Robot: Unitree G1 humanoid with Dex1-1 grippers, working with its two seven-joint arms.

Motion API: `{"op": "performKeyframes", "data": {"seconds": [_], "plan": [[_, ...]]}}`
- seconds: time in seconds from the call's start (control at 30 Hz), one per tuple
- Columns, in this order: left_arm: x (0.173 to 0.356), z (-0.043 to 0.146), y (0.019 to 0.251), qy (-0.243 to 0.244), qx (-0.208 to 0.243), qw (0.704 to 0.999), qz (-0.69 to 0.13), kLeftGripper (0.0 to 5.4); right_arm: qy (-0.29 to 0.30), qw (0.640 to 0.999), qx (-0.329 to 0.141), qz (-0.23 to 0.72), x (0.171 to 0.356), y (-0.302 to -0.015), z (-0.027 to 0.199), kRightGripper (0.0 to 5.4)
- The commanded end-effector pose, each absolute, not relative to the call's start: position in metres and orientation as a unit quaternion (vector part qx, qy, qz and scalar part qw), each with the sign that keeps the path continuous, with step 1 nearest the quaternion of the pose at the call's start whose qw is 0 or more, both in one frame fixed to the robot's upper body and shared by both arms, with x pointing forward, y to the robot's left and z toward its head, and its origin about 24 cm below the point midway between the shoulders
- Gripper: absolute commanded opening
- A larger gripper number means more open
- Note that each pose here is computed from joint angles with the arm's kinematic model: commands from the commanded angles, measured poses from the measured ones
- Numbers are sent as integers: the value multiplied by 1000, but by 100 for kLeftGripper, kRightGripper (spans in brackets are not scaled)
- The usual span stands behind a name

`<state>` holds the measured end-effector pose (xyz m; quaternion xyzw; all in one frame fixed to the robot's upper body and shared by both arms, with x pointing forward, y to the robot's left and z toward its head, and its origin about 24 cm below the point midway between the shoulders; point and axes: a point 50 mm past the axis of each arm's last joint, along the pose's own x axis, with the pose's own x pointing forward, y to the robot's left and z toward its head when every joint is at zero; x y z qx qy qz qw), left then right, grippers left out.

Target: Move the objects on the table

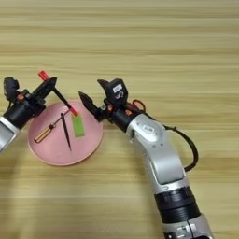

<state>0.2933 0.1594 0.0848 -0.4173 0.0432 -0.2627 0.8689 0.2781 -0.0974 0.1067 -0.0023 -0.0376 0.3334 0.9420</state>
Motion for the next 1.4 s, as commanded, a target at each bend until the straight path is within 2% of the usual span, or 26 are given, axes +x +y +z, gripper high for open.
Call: {"op": "performKeyframes", "data": {"seconds": [0.03,0.43,0.77,0.93,1.17,1.3,1.4], "plan": [[291,95,177,22,-384,891,-240,47,-47,947,-4,319,284,-104,111,412],[276,103,221,28,-312,930,-190,47,-44,951,-2,306,287,-108,110,537],[260,96,263,58,-253,959,-115,47,-43,953,1,299,289,-107,109,540],[259,79,278,93,-241,963,-78,47,-42,954,3,298,289,-106,109,540],[268,54,281,135,-212,967,-44,47,-41,954,3,298,289,-106,108,540],[275,44,272,145,-171,974,-37,47,-41,954,3,298,289,-106,108,540],[282,39,261,149,-121,981,-40,47,-40,954,3,296,290,-107,107,540]]}}
